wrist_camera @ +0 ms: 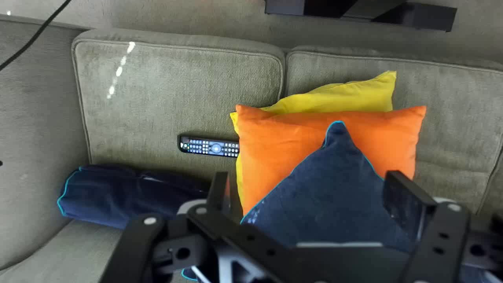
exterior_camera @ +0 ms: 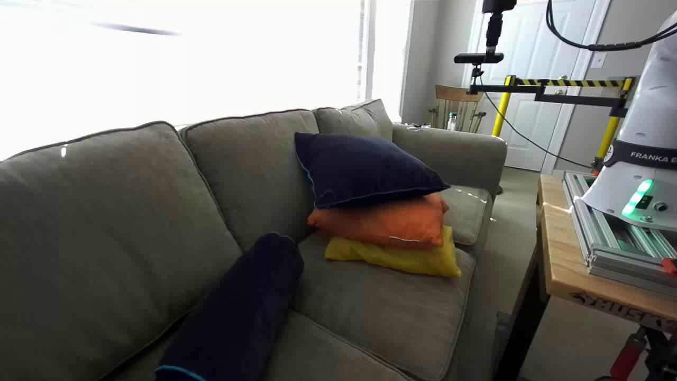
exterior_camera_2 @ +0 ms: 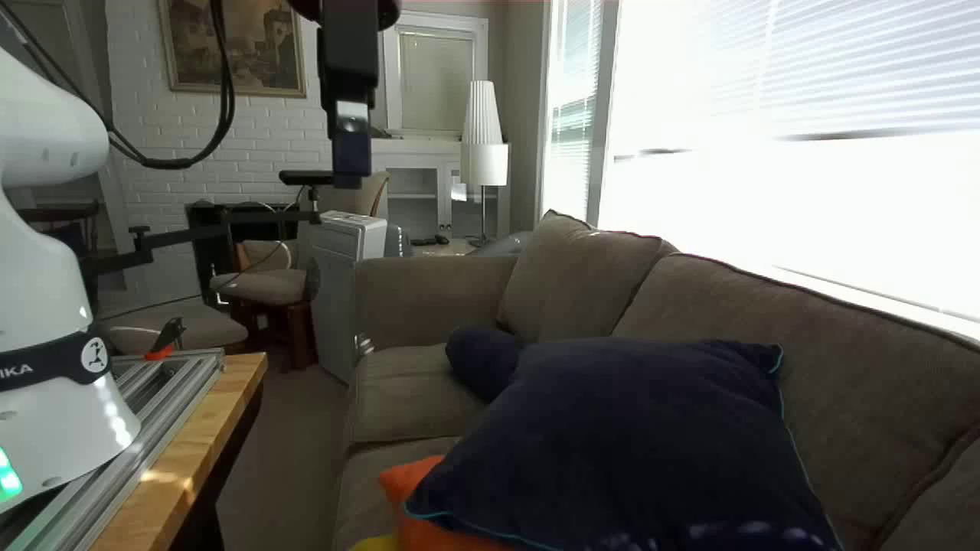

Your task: Put the cylindrical pillow on top of the piled pillows.

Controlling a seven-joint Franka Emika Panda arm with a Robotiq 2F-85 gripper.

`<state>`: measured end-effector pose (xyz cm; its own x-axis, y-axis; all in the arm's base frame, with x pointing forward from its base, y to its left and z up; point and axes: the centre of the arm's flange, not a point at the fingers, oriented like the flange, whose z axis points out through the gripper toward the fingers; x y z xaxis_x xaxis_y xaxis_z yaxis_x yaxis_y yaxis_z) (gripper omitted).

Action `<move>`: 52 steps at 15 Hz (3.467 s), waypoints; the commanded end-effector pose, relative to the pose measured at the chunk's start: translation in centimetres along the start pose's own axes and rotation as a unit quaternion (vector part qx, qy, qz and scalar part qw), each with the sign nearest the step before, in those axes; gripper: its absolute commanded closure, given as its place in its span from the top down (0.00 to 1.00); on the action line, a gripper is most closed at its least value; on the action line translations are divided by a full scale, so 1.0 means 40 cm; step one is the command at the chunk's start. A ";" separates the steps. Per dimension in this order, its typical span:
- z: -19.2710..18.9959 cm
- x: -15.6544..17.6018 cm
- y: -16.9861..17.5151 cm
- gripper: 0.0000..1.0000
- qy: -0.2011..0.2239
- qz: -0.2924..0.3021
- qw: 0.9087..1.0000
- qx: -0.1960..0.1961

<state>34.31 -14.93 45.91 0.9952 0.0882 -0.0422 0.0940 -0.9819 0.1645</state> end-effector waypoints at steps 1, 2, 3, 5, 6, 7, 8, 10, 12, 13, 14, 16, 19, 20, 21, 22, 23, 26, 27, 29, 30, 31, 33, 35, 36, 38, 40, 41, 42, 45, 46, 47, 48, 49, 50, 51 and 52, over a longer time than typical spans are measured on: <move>0.000 0.000 0.000 1.00 0.000 0.000 1.000 0.000; 0.000 0.000 0.000 1.00 0.000 0.000 1.000 0.000; 0.000 0.000 0.000 1.00 0.000 0.000 1.000 0.000; 0.000 0.000 0.000 1.00 0.000 0.000 1.000 0.000; 0.000 0.000 0.000 1.00 0.000 0.000 1.000 0.000; 0.000 0.000 0.000 1.00 0.000 0.000 1.000 0.000; 0.000 0.001 -0.017 1.00 0.011 -0.013 1.000 0.005; -0.004 0.022 -0.073 1.00 0.025 -0.070 0.997 0.008; -0.010 0.052 -0.143 1.00 0.035 -0.125 0.992 0.003; -0.013 0.071 -0.195 1.00 0.043 -0.150 0.988 -0.001; -0.019 0.087 -0.243 1.00 0.051 -0.175 0.983 -0.003; -0.029 0.113 -0.345 1.00 0.073 -0.223 0.972 -0.001; -0.056 0.138 -0.490 1.00 0.116 -0.284 0.952 0.010; -0.056 0.145 -0.538 1.00 0.132 -0.306 0.943 0.009; -0.052 0.150 -0.581 1.00 0.146 -0.329 0.933 0.003; -0.050 0.156 -0.617 1.00 0.161 -0.352 0.922 0.002; -0.050 0.161 -0.651 1.00 0.176 -0.373 0.911 0.002; 0.009 0.165 -0.748 1.00 0.207 -0.441 0.873 0.007; 0.022 0.162 -0.768 1.00 0.208 -0.466 0.860 0.007; -0.007 0.147 -0.759 1.00 0.201 -0.444 0.873 -0.007; 0.007 0.147 -0.771 1.00 0.200 -0.452 0.869 -0.006; 0.013 0.149 -0.774 1.00 0.199 -0.456 0.868 -0.006; 0.015 0.150 -0.773 1.00 0.199 -0.459 0.866 -0.006; 0.014 0.151 -0.772 1.00 0.199 -0.460 0.866 -0.006; 0.014 0.151 -0.772 1.00 0.199 -0.460 0.865 -0.006; 0.014 0.151 -0.772 1.00 0.199 -0.460 0.865 -0.006; 0.019 0.173 -0.786 1.00 0.219 -0.469 0.855 0.015; 0.013 0.192 -0.803 1.00 0.225 -0.483 0.846 0.027; 0.005 0.208 -0.821 1.00 0.236 -0.500 0.833 0.028; 0.002 0.281 -0.908 1.00 0.266 -0.566 0.779 0.038; 0.005 0.308 -0.942 1.00 0.267 -0.589 0.762 0.037; 0.014 0.330 -0.972 1.00 0.264 -0.612 0.745 0.036; 0.020 0.353 -0.999 1.00 0.257 -0.635 0.728 0.027; 0.038 0.374 -1.028 1.00 0.252 -0.658 0.709 0.023; 0.058 0.400 -1.049 1.00 0.242 -0.680 0.692 0.015; 0.076 0.427 -1.068 1.00 0.227 -0.700 0.677 0.004; 0.090 0.453 -1.085 1.00 0.218 -0.718 0.661 -0.005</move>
<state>43.32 26.38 36.68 -0.0863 0.9752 0.2039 0.9599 0.0266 0.2790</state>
